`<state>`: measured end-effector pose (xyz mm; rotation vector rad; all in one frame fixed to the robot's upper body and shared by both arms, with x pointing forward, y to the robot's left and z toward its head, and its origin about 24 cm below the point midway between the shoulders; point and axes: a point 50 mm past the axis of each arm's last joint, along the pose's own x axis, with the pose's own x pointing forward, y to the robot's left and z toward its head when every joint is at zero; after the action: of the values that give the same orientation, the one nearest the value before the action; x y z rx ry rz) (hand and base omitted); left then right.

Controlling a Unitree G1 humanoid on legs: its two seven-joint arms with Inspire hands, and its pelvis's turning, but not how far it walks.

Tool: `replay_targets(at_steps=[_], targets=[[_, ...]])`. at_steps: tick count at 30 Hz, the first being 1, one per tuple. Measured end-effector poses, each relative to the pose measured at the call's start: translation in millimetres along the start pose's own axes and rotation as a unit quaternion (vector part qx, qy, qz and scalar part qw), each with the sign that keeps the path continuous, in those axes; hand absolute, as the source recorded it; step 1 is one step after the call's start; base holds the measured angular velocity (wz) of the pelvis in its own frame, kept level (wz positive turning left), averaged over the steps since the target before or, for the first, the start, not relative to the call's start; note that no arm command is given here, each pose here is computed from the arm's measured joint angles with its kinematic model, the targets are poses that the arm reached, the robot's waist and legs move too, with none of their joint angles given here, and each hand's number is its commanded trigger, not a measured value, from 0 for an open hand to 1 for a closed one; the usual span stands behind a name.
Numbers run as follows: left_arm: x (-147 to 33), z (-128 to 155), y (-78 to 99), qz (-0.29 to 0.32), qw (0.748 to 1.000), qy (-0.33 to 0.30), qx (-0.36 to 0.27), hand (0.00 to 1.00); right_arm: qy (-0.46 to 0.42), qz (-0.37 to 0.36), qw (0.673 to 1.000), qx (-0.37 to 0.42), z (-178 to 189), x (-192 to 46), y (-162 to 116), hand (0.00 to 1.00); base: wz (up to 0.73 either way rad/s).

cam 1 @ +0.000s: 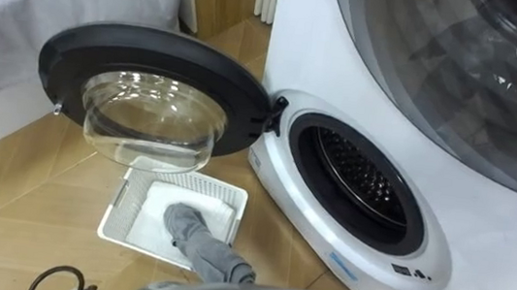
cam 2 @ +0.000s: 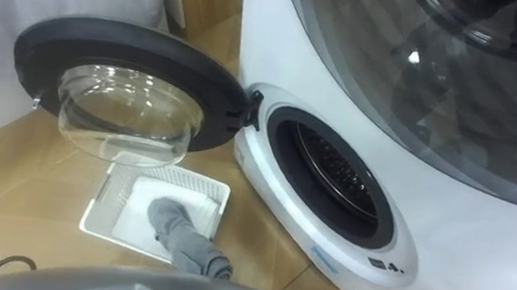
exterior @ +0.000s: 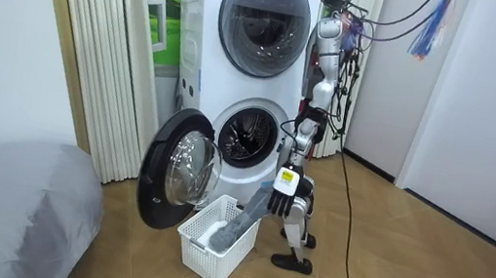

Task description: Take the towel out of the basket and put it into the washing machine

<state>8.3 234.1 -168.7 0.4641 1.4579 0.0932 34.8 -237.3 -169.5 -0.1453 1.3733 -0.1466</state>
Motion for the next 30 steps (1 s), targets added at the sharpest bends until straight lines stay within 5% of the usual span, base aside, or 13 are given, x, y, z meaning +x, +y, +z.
replay_targets(at_steps=[7, 17, 25, 30], targets=[[-0.1, 17, 7.3, 0.028, 0.998, -0.039, 0.029, 0.0, -0.01, 0.002, 1.0, -0.002, 2, 0, -1, 0.0, 0.0], [-4.2, 78, 16.6, 0.074, 0.983, -0.163, 0.049, 0.0, -0.037, -0.003, 0.999, -0.013, 19, 1, -1, 0.0, 0.01], [-10.0, 130, 6.2, 0.06, 0.965, -0.23, 0.106, 0.0, -0.103, 0.001, 0.993, -0.058, 75, 2, 5, 0.0, -0.02], [-21.3, 171, -4.5, 0.05, 0.95, -0.28, 0.128, 0.0, -0.144, 0.029, 0.985, -0.093, 112, -1, 33, 0.0, -0.06]])
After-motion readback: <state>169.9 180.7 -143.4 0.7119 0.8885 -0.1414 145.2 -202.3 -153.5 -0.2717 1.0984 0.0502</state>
